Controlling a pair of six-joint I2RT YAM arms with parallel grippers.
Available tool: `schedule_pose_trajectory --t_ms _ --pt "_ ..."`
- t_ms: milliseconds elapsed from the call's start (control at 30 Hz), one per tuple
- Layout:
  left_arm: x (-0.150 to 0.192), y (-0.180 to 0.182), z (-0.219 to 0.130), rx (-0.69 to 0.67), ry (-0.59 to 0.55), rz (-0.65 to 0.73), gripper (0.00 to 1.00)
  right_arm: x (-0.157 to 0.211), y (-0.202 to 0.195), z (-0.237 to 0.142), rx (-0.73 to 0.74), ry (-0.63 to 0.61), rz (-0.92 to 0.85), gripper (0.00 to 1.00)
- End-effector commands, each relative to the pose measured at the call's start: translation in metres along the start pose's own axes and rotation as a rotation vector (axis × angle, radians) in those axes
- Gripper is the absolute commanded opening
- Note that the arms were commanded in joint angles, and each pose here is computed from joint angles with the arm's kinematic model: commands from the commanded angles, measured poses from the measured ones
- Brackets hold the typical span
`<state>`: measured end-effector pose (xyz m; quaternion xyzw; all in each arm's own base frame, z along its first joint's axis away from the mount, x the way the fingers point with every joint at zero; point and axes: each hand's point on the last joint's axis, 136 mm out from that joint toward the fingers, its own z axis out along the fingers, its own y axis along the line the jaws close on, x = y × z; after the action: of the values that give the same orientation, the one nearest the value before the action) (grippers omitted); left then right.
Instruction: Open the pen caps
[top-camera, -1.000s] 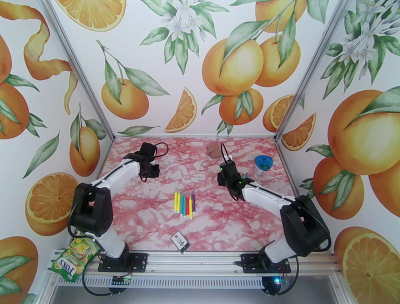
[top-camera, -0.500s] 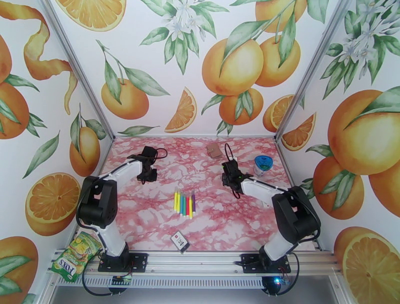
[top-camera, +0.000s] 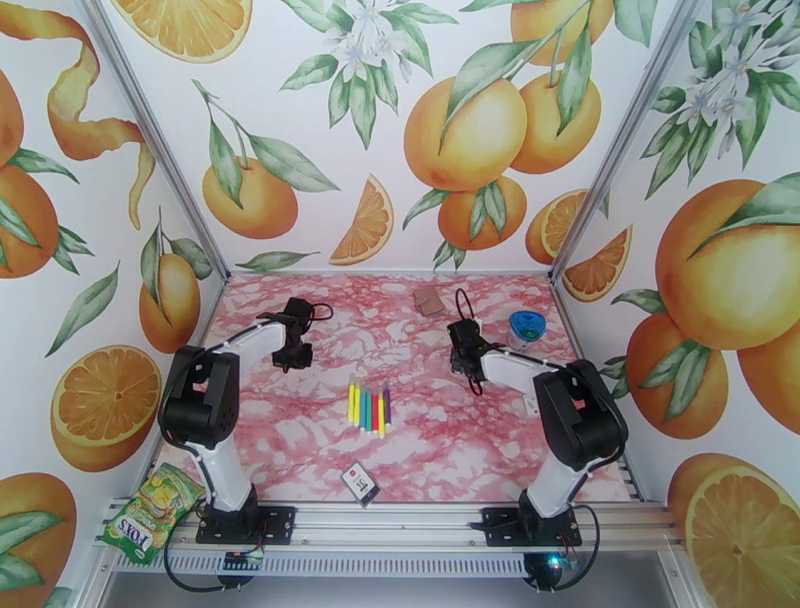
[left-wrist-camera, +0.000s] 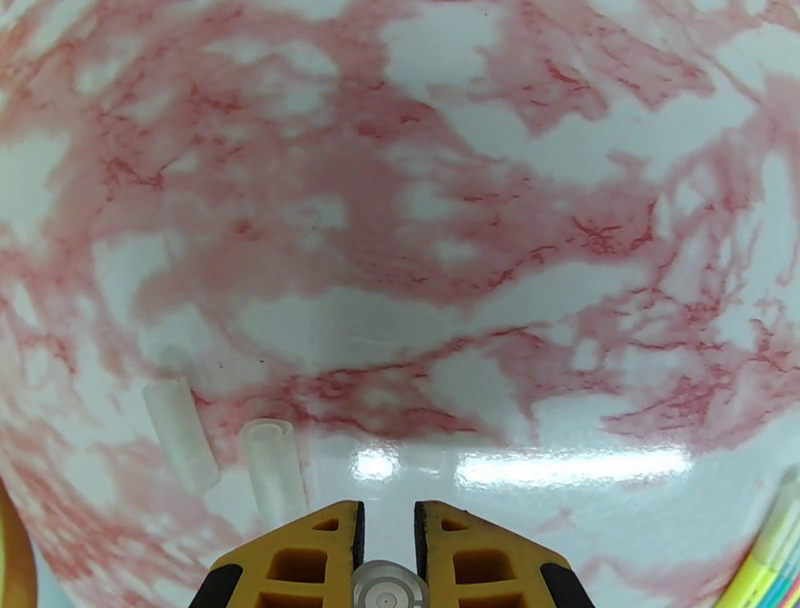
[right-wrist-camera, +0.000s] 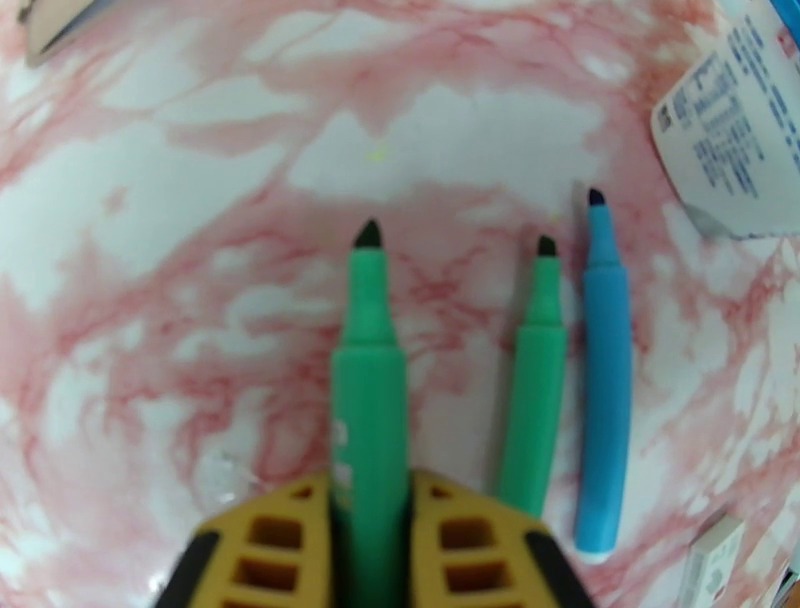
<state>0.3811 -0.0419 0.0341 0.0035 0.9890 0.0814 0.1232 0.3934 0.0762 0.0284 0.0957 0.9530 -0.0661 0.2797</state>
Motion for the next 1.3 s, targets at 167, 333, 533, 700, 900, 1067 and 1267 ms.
schedule_pose_trajectory --t_ms 167,333,533,700,900,1067,1267 --pt "0.006 0.005 0.014 -0.011 0.029 0.000 0.00 0.001 -0.009 0.007 0.042 0.031 0.033 0.16" --pt "0.011 0.007 0.017 -0.022 0.050 0.006 0.01 0.003 -0.012 0.009 0.045 0.047 0.041 0.18" --pt "0.011 0.006 0.017 -0.022 0.059 0.015 0.06 0.004 -0.014 0.009 0.049 0.057 0.046 0.23" --pt "0.013 0.006 0.019 -0.020 0.073 0.019 0.09 0.004 -0.016 0.009 0.052 0.061 0.049 0.26" --pt "0.014 0.006 0.020 -0.021 0.079 0.020 0.13 0.003 -0.015 0.007 0.047 0.056 0.050 0.27" --pt "0.014 0.006 0.018 -0.021 0.080 0.022 0.17 -0.003 -0.013 -0.001 0.025 0.035 0.043 0.29" --pt "0.015 0.008 0.016 -0.025 0.084 0.022 0.22 -0.009 -0.005 -0.016 -0.026 -0.005 0.020 0.34"
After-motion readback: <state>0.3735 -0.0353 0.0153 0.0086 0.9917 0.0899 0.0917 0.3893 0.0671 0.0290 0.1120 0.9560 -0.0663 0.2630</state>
